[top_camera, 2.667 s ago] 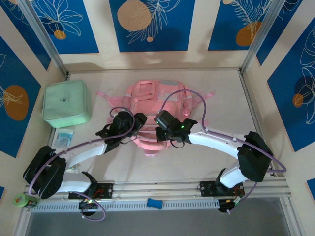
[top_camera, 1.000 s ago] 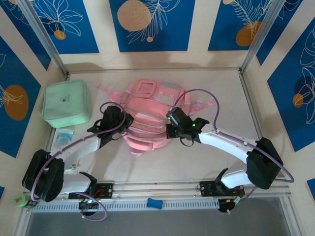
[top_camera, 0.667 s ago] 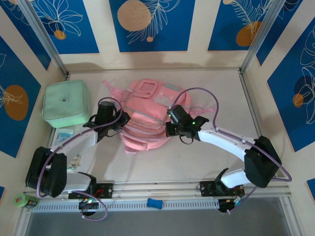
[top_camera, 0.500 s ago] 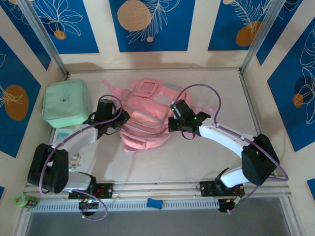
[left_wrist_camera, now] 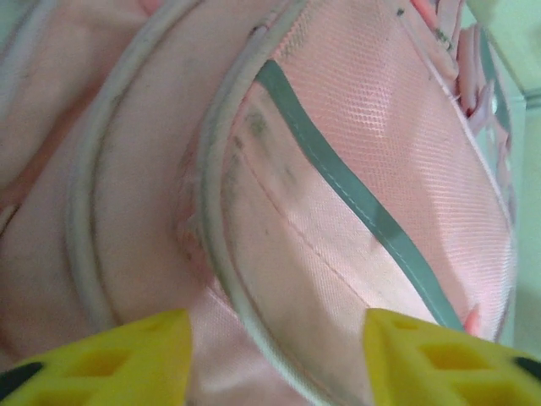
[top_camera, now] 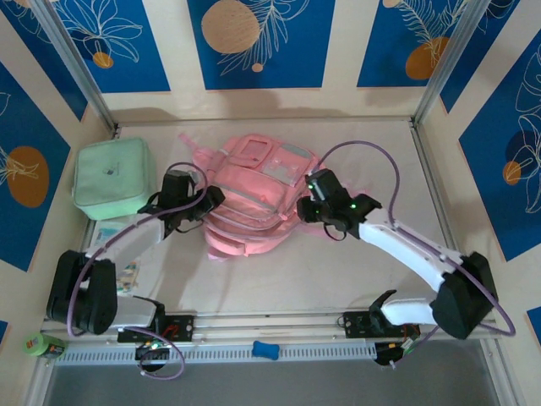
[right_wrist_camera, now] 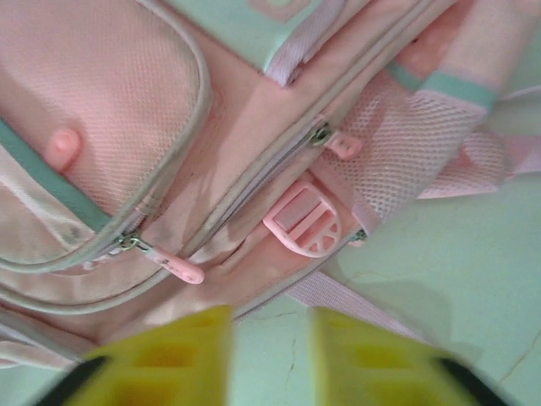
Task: Pack the student bag
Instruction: Reset both arms
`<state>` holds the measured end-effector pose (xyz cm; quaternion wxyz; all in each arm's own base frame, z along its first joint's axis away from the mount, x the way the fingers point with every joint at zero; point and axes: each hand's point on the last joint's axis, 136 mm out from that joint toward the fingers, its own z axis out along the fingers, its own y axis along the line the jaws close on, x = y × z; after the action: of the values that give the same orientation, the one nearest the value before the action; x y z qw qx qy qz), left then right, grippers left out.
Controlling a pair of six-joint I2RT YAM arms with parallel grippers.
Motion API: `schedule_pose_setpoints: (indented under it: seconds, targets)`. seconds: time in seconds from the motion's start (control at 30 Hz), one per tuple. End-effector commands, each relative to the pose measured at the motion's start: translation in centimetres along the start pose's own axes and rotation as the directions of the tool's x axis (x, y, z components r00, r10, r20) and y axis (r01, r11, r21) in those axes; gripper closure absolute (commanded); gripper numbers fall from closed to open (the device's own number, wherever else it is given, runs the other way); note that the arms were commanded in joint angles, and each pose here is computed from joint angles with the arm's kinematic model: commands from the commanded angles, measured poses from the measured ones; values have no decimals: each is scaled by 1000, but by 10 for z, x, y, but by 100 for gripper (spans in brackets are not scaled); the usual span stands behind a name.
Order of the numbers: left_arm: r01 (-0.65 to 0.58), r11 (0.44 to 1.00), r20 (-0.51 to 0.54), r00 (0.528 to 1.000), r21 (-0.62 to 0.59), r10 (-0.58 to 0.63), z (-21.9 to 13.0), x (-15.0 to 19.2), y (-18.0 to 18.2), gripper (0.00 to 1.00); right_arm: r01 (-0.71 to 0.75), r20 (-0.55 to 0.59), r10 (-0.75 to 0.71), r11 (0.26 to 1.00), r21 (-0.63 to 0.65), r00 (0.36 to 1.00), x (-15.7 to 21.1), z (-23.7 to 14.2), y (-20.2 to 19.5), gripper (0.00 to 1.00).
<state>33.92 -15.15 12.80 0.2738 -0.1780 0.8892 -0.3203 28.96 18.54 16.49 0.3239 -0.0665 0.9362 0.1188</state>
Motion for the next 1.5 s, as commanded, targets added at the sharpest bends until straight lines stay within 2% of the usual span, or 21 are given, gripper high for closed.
schedule_pose_setpoints:
  seconds: [0.0, 0.13, 0.2, 0.27, 0.3, 0.37, 0.4, 0.53, 0.67, 0.8, 0.87, 0.9, 1.0, 1.07, 1.1, 1.13, 1.2, 1.27, 1.3, 1.33, 1.47]
  targets:
    - [-109, 990, 76, 990, -94, 116, -35, -8, 11, 32, -56, 51, 52, 996, 70, 997, -1, -15, -30, 40]
    - [-201, 934, 192, 945, -295, 264, -75, -29, 35, 3, -171, 232, 109, 948, 269, 967, -25, -31, -85, 26]
    - [-231, 884, 234, 909, -407, 346, -90, -42, 49, 1, -245, 281, 146, 900, 359, 948, -31, -34, -115, 25]
    - [-260, 808, 252, 861, -528, 442, -101, -55, 65, 1, -288, 339, 140, 850, 441, 930, -38, -37, -144, 25]
    - [-266, 758, 259, 829, -595, 495, -106, -63, 74, 1, -313, 370, 133, 817, 484, 920, -40, -37, -161, 19]
    - [-258, 655, 261, 767, -710, 586, -113, -77, 92, 0, -349, 398, 139, 777, 524, 907, -40, -28, -192, 0]
    - [-259, 614, 260, 735, -746, 627, -113, -83, 99, 1, -373, 408, 160, 768, 521, 899, -39, -21, -206, 1]
    - [-384, 543, 237, 609, -747, 757, -88, -88, 102, 1, -446, 411, 264, 773, 450, 873, -22, 10, -246, 1]
    - [-503, 547, 288, 503, -669, 815, -61, -82, 92, 1, -341, 449, 170, 879, 333, 877, -21, 36, -237, 1]
    - [-545, 557, 325, 467, -626, 822, -42, -81, 92, 1, -153, 492, 61, 977, 149, 868, -38, 50, -198, 1]
    - [-562, 567, 345, 457, -602, 820, -39, -83, 89, 1, -64, 504, -3, 991, 114, 863, -40, 55, -186, 1]
    - [-567, 583, 377, 446, -582, 811, -38, -84, 86, 1, -55, 514, -7, 993, 104, 858, -36, 59, -186, 1]
    - [-585, 630, 424, 467, -510, 776, -30, -84, 89, 1, 14, 550, -50, 998, 69, 834, -32, 70, -176, 1]
    - [-625, 619, 418, 459, -475, 784, -16, -78, 91, 1, -25, 471, -9, 998, 66, 882, -31, 78, -182, 1]
    - [-640, 610, 419, 447, -467, 790, -9, -76, 92, 1, -34, 503, 12, 999, 33, 864, -32, 74, -184, 1]
    - [-630, 613, 420, 449, -478, 789, -8, -79, 93, 1, -36, 488, 12, 999, 41, 873, -30, 75, -186, 1]
    - [-565, 641, 364, 533, -519, 764, -6, -88, 108, 1, -27, 493, -15, 997, 78, 870, -32, 77, -184, 1]
    - [-519, 665, 375, 559, -536, 739, -8, -98, 115, 1, -25, 492, -18, 996, 80, 870, -32, 76, -184, 1]
    - [-488, 674, 381, 571, -555, 727, -12, -101, 120, 1, -25, 488, -17, 997, 79, 872, -31, 77, -184, 1]
    - [-484, 670, 393, 557, -562, 732, -13, -102, 119, 0, -26, 486, -15, 997, 76, 874, -31, 77, -183, 1]
    - [-463, 674, 393, 566, -576, 725, -16, -103, 123, 1, -26, 489, -15, 997, 76, 872, -32, 76, -184, 1]
